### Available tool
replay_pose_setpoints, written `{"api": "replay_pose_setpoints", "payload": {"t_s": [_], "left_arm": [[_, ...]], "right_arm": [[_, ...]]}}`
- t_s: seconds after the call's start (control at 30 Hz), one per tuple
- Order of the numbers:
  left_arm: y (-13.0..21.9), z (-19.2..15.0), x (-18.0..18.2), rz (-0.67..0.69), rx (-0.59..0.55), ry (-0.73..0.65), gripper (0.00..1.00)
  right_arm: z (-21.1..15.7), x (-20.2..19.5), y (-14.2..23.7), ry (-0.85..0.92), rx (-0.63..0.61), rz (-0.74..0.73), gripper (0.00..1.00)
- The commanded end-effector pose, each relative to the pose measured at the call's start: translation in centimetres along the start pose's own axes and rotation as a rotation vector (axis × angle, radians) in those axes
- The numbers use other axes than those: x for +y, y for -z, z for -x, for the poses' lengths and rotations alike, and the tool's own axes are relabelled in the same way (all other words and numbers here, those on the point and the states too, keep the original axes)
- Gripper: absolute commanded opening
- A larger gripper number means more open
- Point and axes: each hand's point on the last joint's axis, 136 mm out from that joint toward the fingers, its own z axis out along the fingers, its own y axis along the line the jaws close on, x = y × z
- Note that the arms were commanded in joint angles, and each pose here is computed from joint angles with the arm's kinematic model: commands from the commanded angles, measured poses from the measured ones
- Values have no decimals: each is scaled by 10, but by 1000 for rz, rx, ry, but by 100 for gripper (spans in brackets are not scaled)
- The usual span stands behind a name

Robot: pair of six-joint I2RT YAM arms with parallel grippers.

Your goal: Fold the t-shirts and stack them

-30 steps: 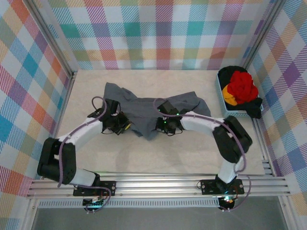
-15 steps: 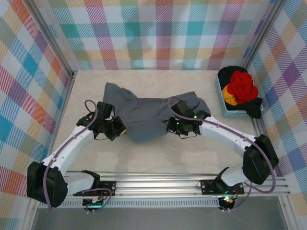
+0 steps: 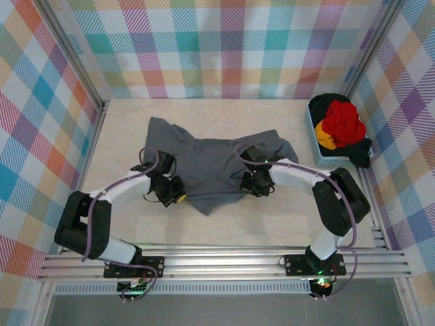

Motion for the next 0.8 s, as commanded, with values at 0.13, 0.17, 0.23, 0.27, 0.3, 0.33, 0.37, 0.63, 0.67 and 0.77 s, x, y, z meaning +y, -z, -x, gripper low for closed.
{"api": "replay_pose_setpoints", "payload": {"t_s": [0.13,0.17,0.23,0.27,0.3,0.33,0.37,0.63,0.67,0.77], "left_arm": [[-6,16,-25,-2,-58,-67,5],[-7,14,-24,3,-53,-69,9],[2,9,-18,29,-81,-80,27],[9,5,-15,40,-101,-89,37],[16,-2,-11,50,-111,-91,40],[21,-9,-10,50,-110,-95,42],[25,-20,-9,45,-103,-102,44],[-10,-80,-14,53,34,-87,45],[-14,-80,-18,55,33,-90,45],[-25,-84,-22,96,42,-88,46]], "right_arm": [[28,6,1,-17,-22,9,0],[29,7,0,-19,-15,8,0],[29,7,4,-16,-15,5,6],[29,6,7,-17,-23,7,15],[28,3,11,-18,-33,6,25],[27,1,15,-17,-41,7,31],[27,-2,21,-15,-56,6,36],[11,-17,44,-18,-95,42,46],[9,-19,49,-23,-103,51,46],[6,-23,58,-19,-119,53,46]]}}
